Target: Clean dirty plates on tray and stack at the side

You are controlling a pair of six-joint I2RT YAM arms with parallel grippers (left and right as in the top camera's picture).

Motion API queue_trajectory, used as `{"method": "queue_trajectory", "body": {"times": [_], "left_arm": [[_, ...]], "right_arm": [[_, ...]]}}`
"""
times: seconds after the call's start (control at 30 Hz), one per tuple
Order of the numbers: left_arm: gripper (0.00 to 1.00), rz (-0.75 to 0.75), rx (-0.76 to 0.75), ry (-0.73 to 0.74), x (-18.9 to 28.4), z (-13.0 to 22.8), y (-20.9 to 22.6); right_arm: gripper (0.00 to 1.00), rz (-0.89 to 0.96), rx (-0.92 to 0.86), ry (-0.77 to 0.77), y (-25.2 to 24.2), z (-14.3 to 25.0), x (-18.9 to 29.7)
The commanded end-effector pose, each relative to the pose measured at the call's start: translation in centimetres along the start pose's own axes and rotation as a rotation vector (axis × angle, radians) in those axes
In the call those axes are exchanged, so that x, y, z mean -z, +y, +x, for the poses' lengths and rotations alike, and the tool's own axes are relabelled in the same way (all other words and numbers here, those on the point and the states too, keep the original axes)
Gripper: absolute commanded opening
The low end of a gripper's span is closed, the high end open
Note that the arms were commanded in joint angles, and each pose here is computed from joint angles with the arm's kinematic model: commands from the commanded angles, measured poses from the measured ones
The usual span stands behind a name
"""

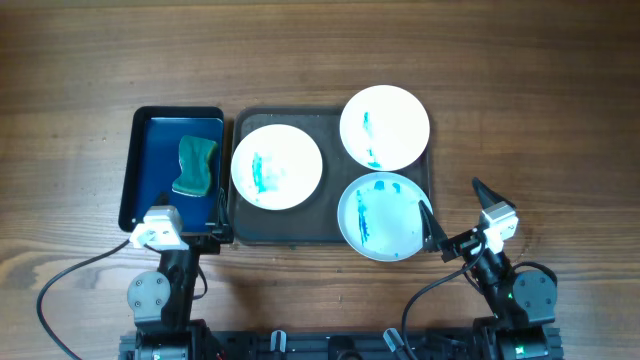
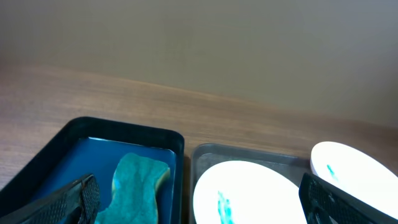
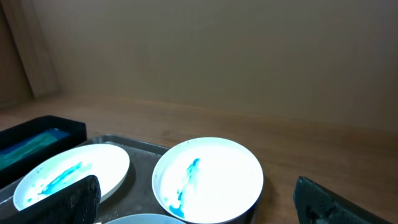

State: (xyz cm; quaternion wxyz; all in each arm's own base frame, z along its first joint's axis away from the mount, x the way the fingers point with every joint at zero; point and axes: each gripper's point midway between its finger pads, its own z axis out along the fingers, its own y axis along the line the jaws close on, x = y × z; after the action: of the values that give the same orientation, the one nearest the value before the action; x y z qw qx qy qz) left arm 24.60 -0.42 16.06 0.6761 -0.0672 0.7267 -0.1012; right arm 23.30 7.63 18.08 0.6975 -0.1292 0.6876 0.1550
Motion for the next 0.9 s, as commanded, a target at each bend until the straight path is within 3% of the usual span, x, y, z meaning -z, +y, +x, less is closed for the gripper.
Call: {"method": "queue_trajectory", "body": {"times": [0.0,0.17,0.4,0.63,0.77,0.87], "left_arm": [[1.0,-0.008,0.115,-0.008,0.0,0.0,0.2],[1.0,0.029,0.242,-0.105,0.4,-3.3,-0.6],[1.0,0.012,0.214,0.003,0.0,-6.6,-1.7],[1.0,-0.108,0.164,0.395,-2.6,-8.3,-1.7],[1.0,-0.187,0.194,0.677,-5.1,-8.6,-1.5],[1.0,-0.192,0.235,0.846,-6.5,-7.9,-1.9]], "right_arm": [[1.0,-0.08,0.004,0.006,1.4,0.2,0.0],[1.0,-0.165,-0.099,0.058,2.8,0.5,0.0],[1.0,-0.227,-0.153,0.164,3.5,-4.8,-2.4],[1.0,-0.21,-0.3,0.522,2.2,-6.6,-7.7],[0.99,-0.2,-0.366,0.793,1.4,-5.9,-10.5],[1.0,-0.196,-0.41,0.891,0.9,-5.0,-12.5]]}}
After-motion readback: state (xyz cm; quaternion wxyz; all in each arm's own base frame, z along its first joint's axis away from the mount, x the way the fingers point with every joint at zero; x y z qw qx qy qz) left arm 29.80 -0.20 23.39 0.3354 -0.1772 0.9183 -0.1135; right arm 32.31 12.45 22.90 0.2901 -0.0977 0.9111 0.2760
